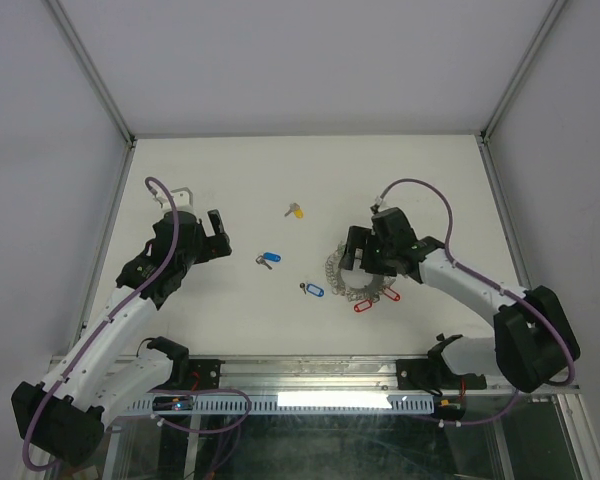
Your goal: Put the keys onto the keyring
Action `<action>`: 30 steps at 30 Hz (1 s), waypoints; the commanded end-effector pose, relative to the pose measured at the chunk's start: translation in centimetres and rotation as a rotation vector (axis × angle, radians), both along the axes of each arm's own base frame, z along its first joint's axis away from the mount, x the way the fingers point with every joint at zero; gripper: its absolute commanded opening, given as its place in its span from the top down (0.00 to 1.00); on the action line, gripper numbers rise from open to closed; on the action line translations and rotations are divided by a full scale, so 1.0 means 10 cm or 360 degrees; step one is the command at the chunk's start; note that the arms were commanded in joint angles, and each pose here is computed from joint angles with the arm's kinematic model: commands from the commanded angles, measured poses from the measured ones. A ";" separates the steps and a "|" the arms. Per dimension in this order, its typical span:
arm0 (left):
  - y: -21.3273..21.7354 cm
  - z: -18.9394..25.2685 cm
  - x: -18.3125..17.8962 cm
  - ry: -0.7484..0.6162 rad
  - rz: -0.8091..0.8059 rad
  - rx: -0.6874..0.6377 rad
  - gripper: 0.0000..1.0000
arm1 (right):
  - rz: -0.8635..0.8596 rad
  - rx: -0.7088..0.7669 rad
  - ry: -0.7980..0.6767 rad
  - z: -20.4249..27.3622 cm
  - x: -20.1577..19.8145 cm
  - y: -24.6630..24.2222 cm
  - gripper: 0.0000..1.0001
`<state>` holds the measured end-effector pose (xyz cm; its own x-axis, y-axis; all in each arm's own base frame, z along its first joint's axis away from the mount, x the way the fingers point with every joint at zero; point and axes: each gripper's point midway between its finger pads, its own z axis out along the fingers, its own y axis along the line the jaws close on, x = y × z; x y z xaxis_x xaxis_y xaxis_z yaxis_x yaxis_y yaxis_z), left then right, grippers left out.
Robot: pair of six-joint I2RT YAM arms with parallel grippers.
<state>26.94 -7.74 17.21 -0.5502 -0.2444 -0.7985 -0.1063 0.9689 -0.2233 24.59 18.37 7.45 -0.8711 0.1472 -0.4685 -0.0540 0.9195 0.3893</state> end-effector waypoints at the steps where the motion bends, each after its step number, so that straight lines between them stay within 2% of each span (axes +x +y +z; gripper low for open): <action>1: -0.03 0.06 0.07 -0.0052 -0.0017 -0.0022 0.01 | 0.0155 0.0104 -0.0010 0.05 0.02 0.35 0.09; 17: -0.06 0.01 0.08 -0.0020 -0.0038 -0.0016 0.01 | 0.0386 -0.0027 0.0124 -0.21 -0.12 0.52 0.09; 25: -0.08 0.00 0.09 -0.0015 -0.0056 -0.0019 0.01 | 0.0485 -0.0054 0.0186 -0.21 -0.29 0.54 0.15; 30: -0.09 -0.01 0.09 -0.0008 -0.0063 -0.0020 0.01 | 0.0532 -0.0062 0.0067 -0.03 -0.28 0.51 0.17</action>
